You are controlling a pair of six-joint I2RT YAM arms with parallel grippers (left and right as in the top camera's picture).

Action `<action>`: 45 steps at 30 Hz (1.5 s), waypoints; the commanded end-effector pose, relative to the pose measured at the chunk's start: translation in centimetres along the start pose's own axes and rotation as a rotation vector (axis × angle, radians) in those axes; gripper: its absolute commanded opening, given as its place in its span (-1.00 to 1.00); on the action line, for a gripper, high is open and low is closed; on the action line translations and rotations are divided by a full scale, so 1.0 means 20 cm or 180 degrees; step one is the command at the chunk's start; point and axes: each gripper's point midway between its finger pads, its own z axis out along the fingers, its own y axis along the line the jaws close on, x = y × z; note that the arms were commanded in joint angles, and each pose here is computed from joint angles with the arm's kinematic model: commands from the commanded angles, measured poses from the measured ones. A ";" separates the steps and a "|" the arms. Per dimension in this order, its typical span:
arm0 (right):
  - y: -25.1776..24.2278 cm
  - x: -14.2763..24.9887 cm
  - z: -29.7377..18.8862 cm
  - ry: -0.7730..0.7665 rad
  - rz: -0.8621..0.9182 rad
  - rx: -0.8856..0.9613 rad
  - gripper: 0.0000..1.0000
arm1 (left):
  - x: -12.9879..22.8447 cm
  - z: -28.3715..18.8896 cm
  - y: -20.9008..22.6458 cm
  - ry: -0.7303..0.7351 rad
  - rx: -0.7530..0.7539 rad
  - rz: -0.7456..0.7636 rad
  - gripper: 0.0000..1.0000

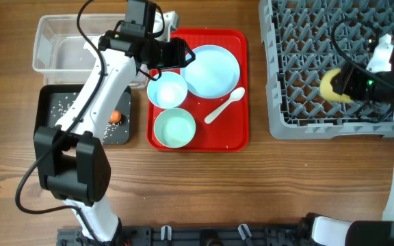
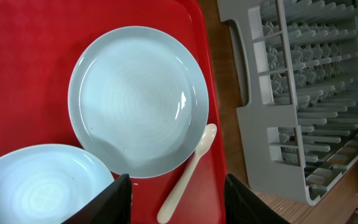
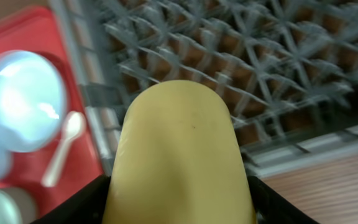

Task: Sort waste into correct bins and load items into the dishwasher rack
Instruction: 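Lower the yellow cup into the dish rack with the right gripper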

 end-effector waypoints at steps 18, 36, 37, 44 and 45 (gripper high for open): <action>-0.03 0.15 0.51 0.1024 -0.0263 0.0327 0.32 | 0.02 -0.01 0.07 0.0020 -0.0263 -0.0008 -0.03; 0.31 -0.12 0.25 0.0485 -0.0492 -0.0662 0.99 | 0.02 -0.01 0.07 0.0021 -0.0264 -0.0008 0.02; 0.37 -0.14 0.21 0.0398 -0.0542 -0.0779 1.00 | 0.02 -0.01 0.07 0.0021 -0.0262 -0.0008 0.02; 0.89 -0.21 0.16 -0.0171 -0.1057 -0.1249 0.76 | -0.05 -0.10 0.18 -0.0146 -0.0453 -0.0116 -0.09; 0.93 -0.24 0.19 -0.0280 -0.1056 -0.1128 0.73 | -0.07 -0.15 0.19 -0.0218 -0.0465 -0.0186 -0.08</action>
